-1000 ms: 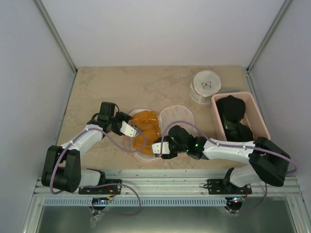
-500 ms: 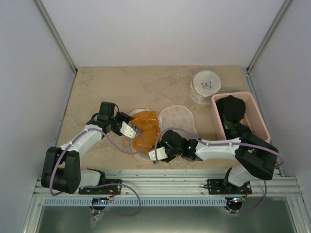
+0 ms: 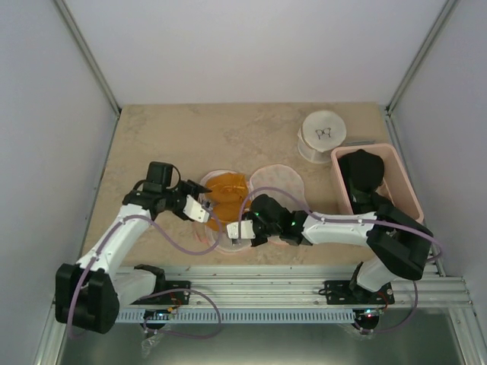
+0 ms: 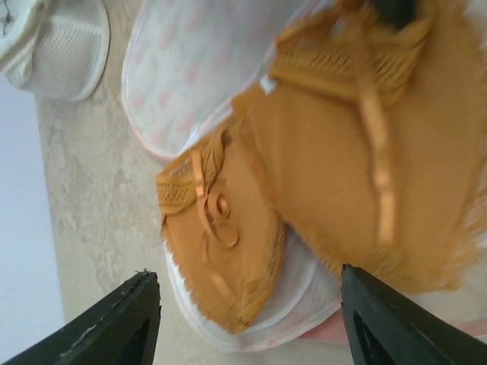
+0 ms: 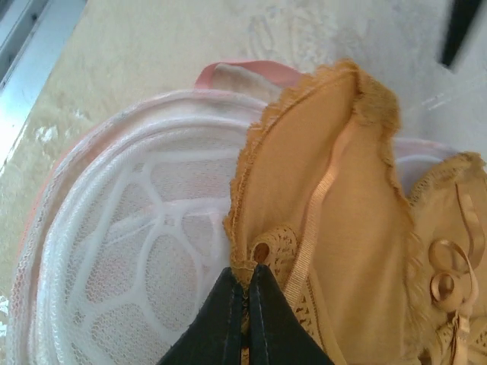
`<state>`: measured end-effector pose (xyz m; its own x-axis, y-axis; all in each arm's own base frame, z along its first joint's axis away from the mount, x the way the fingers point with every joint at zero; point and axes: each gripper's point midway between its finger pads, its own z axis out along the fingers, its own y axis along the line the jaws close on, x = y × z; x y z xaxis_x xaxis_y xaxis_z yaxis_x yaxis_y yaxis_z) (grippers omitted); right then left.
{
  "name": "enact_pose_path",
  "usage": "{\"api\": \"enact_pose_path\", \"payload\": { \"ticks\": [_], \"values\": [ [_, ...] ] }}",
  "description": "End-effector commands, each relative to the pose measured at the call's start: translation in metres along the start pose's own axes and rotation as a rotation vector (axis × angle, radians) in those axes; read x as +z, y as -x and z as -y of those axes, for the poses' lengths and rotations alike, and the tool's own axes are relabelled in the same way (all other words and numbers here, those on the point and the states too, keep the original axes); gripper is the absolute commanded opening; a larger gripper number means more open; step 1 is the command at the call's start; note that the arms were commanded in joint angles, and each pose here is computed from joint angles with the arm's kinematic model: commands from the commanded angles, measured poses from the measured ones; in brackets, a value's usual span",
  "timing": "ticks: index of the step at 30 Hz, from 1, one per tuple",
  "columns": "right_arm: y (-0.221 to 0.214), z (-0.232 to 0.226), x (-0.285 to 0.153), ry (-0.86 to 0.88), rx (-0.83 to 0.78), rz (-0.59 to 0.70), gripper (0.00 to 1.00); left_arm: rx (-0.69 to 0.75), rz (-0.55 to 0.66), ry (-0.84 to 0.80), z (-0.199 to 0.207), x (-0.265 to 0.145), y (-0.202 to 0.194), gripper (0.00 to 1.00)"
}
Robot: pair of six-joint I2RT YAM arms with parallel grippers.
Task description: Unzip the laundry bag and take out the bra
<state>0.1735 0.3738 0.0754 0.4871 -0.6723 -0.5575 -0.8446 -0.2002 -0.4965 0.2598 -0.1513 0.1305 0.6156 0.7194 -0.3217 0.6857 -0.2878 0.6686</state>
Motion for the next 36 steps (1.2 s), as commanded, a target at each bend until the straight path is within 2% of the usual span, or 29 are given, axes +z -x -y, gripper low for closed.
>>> {"api": "enact_pose_path", "payload": {
  "ticks": [1, 5, 8, 17, 22, 25, 28, 30, 33, 35, 36],
  "values": [
    [0.020, 0.017, -0.015, 0.040, 0.209, 0.145, 0.01, -0.145, 0.198, -0.145, 0.030, -0.022, 0.056, 0.67],
    [0.022, 0.023, -0.018, 0.044, 0.267, 0.181, 0.01, -0.243, 0.271, -0.234, 0.055, -0.026, 0.092, 0.71],
    [0.026, 0.028, -0.020, 0.036, 0.271, 0.211, 0.01, -0.337, 0.286, -0.173, 0.047, -0.018, 0.103, 0.72],
    [0.040, 0.037, -0.029, 0.019, 0.275, 0.301, 0.01, -0.492, 0.230, -0.141, 0.049, 0.014, 0.093, 0.60],
    [0.038, 0.037, -0.029, 0.022, 0.279, 0.293, 0.00, -0.441, 0.267, -0.140, 0.053, 0.018, 0.099, 0.44],
    [0.037, 0.035, -0.029, 0.029, 0.280, 0.290, 0.01, -0.406, 0.293, -0.154, 0.056, 0.017, 0.104, 0.23],
    [0.034, 0.041, -0.034, 0.013, 0.297, 0.292, 0.12, -0.383, 0.302, -0.167, 0.060, 0.015, 0.105, 0.00],
    [0.028, 0.053, -0.046, -0.008, 0.332, 0.315, 0.22, -0.373, 0.292, -0.172, 0.063, 0.015, 0.104, 0.00],
    [0.026, 0.073, -0.080, 0.028, 0.423, 0.451, 0.49, -0.358, 0.282, -0.181, 0.068, 0.014, 0.103, 0.00],
    [0.023, 0.090, -0.099, 0.041, 0.483, 0.525, 0.59, -0.355, 0.281, -0.176, 0.067, 0.014, 0.102, 0.00],
    [0.021, 0.098, -0.105, 0.050, 0.509, 0.552, 0.60, -0.354, 0.281, -0.176, 0.068, 0.014, 0.102, 0.00]
  ]
}}
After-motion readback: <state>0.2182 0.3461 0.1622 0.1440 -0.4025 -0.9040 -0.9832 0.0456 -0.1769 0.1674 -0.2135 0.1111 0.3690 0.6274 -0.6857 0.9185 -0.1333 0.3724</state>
